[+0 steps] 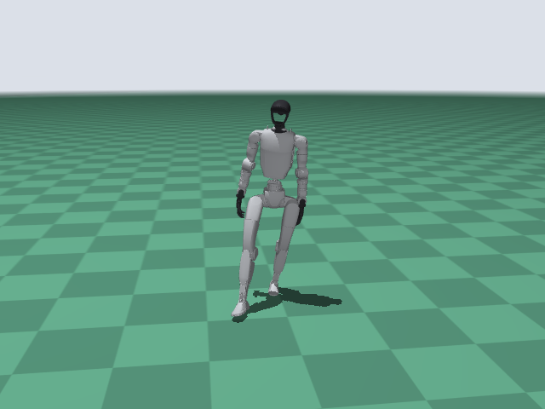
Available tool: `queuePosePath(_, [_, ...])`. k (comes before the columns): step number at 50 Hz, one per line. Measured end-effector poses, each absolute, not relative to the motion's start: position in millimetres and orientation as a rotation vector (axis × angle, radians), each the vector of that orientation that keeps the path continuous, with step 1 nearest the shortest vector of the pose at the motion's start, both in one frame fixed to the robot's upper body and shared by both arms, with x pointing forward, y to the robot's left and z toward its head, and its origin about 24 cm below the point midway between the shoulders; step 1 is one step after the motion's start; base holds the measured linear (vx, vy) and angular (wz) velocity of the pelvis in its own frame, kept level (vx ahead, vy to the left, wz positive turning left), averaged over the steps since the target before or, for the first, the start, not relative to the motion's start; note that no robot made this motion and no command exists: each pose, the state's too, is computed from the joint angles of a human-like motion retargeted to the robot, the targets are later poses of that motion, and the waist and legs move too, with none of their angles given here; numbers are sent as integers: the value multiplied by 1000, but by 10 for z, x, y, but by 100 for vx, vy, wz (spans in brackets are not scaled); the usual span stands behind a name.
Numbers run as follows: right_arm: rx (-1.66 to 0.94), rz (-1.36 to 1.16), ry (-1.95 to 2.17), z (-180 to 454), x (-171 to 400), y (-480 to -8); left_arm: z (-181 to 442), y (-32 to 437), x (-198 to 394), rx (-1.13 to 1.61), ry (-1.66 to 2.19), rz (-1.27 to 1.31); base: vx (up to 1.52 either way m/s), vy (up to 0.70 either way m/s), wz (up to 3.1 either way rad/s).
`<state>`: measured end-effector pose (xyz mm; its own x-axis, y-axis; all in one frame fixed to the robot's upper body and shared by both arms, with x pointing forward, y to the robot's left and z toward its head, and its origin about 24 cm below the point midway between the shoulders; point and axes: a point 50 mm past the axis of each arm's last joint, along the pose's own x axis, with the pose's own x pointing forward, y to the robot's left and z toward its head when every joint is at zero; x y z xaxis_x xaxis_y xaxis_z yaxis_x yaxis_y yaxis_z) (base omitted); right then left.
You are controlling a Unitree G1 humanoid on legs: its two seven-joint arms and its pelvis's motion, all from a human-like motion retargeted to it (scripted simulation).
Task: Upper body actions
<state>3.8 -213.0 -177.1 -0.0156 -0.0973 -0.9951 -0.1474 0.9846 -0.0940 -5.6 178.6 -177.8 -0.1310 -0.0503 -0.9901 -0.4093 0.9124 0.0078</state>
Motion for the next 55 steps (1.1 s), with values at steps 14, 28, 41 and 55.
queuePosePath(14, [-167,14,1697,-1751,-271,-2156,-1790,1648,-275,-394,1714,311,68,-19,17])
queuePosePath(28, [-292,88,1283,-1638,1045,-2192,-1808,1714,338,-387,1496,305,40,-3,-25])
queuePosePath(41, [-253,93,1381,-1730,698,-2082,-1792,1656,-220,-435,1671,360,63,9,-67])
queuePosePath(55, [-258,82,1626,-1756,-82,-2195,-1798,1786,-122,-432,1570,428,66,10,-11])
